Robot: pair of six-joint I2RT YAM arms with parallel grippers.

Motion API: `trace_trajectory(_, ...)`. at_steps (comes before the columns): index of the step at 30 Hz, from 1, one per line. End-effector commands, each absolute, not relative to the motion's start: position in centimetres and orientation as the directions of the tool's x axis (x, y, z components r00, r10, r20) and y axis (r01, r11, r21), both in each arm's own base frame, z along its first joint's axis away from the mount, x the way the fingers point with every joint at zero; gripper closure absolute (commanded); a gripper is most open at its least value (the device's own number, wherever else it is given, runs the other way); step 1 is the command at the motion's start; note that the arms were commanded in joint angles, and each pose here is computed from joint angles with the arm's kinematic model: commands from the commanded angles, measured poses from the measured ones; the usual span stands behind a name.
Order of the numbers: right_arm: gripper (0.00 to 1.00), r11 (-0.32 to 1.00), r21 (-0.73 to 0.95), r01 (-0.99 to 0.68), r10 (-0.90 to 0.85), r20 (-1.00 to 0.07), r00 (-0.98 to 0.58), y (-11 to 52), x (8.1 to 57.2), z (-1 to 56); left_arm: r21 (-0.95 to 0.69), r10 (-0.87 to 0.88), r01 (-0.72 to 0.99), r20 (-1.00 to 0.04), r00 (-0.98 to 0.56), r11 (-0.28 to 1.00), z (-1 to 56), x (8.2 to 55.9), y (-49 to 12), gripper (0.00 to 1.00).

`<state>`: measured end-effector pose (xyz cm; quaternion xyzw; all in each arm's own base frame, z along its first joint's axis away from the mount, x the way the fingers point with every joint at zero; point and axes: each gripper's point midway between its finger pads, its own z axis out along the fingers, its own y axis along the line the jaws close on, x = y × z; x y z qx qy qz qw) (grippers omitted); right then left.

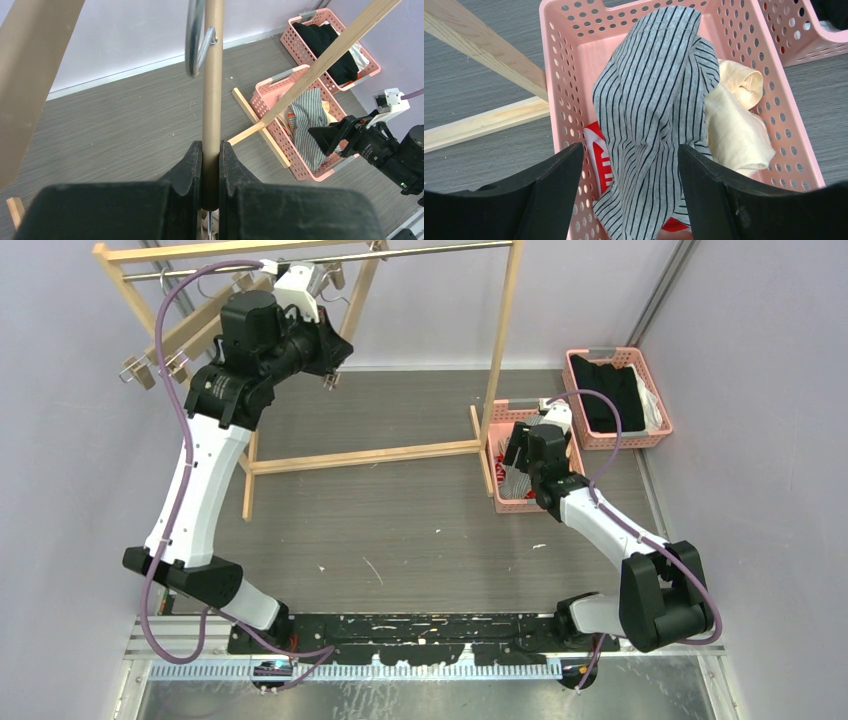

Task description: Remove the underwear clipped to the hanger

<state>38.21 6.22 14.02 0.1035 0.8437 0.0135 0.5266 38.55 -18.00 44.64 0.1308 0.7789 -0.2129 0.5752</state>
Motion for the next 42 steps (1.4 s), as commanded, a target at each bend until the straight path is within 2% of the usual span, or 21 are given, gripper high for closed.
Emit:
trace_trajectory(1,0.25,0.974,0.18,0.137,0.219,-0.908,-0.358,6.8,39.0,16.0,-0.171,-0.109,0.488,-0.982,-0.153,0.856,49.9,36.4,-17.5,1.0)
trace_trajectory(8,0.26,0.976,0.181,0.123,0.214,-0.905,-0.368,7.3,38.9,15.8,-0.166,-0.126,0.466,-0.985,-0.117,0.869,51.0,36.1,-16.8,1.0)
trace_trajectory(22,0.26,0.975,0.187,0.122,0.219,-0.91,-0.351,7.2,38.3,16.2,-0.174,-0.106,0.417,-0.978,-0.182,0.892,49.5,39.0,-17.1,1.0)
trace_trajectory(36,0.26,0.974,0.204,0.102,0.227,-0.916,-0.329,7.6,37.9,17.0,-0.192,-0.124,0.418,-0.975,-0.184,0.888,50.2,41.1,-18.1,0.99)
trace_trajectory(42,0.24,0.971,0.216,0.1,0.236,-0.931,-0.278,7.2,37.2,18.8,-0.216,-0.136,0.439,-0.969,-0.207,0.872,49.3,41.3,-18.8,0.7)
